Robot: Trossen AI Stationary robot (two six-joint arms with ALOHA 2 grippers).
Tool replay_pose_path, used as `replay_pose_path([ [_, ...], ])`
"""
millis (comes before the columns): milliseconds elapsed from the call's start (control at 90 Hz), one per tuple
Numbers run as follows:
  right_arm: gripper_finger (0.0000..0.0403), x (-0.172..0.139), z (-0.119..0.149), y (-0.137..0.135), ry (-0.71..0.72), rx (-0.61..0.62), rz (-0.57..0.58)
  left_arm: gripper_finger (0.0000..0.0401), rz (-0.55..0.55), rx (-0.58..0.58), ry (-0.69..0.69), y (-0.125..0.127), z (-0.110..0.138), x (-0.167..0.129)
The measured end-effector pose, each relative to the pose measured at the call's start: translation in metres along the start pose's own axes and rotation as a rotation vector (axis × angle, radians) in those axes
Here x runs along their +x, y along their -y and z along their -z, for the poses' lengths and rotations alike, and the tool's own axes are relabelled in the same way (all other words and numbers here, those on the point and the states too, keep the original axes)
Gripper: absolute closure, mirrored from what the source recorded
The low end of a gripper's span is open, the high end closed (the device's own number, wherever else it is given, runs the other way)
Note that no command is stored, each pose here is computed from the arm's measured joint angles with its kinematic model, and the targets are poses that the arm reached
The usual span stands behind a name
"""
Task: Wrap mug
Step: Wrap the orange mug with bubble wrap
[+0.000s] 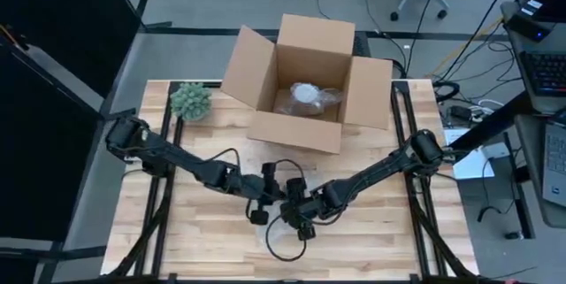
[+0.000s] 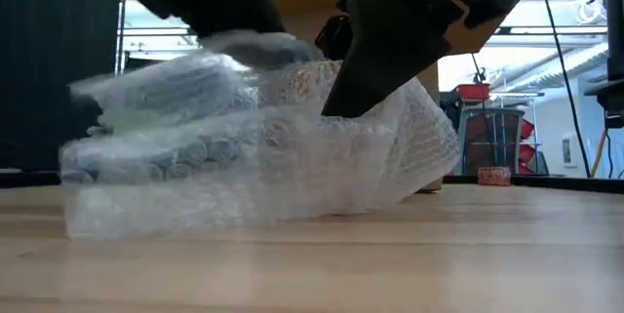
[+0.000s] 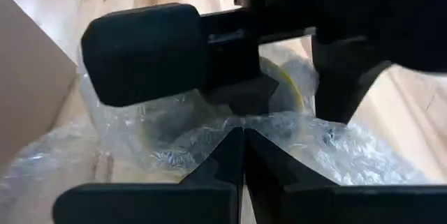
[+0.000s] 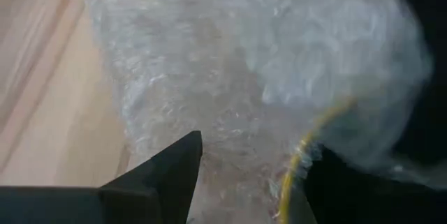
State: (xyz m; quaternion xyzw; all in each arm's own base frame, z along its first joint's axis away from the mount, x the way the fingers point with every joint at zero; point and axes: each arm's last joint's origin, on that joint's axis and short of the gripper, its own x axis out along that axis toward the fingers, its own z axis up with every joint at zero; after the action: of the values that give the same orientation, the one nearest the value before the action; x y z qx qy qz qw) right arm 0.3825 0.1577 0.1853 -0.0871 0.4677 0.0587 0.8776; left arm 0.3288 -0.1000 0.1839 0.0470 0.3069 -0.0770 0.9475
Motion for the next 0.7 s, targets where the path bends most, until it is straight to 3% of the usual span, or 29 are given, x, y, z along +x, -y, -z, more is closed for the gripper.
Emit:
replay_pose_path([
  [389, 0.0193, -0.09, -0.015, 0.015, 0.139, 0.102, -0.018, 0.0401, 0.003, -0.005, 0.013, -0.001, 0.0, 0.001],
  [511, 0.0193, -0.106, -0.006, 0.022, 0.076, 0.165, 0.075, 0.0401, 0.003, -0.006, 0.018, 0.0, 0.0, 0.001],
  [611, 0.0193, -0.105, 0.005, 0.027, -0.015, 0.219, 0.192, 0.0401, 0.003, -0.006, 0.018, 0.0, 0.0, 0.001],
  [700, 0.0193, -0.096, 0.017, 0.029, -0.088, 0.254, 0.219, 0.0401, 0.004, -0.006, 0.018, 0.0, 0.0, 0.001],
])
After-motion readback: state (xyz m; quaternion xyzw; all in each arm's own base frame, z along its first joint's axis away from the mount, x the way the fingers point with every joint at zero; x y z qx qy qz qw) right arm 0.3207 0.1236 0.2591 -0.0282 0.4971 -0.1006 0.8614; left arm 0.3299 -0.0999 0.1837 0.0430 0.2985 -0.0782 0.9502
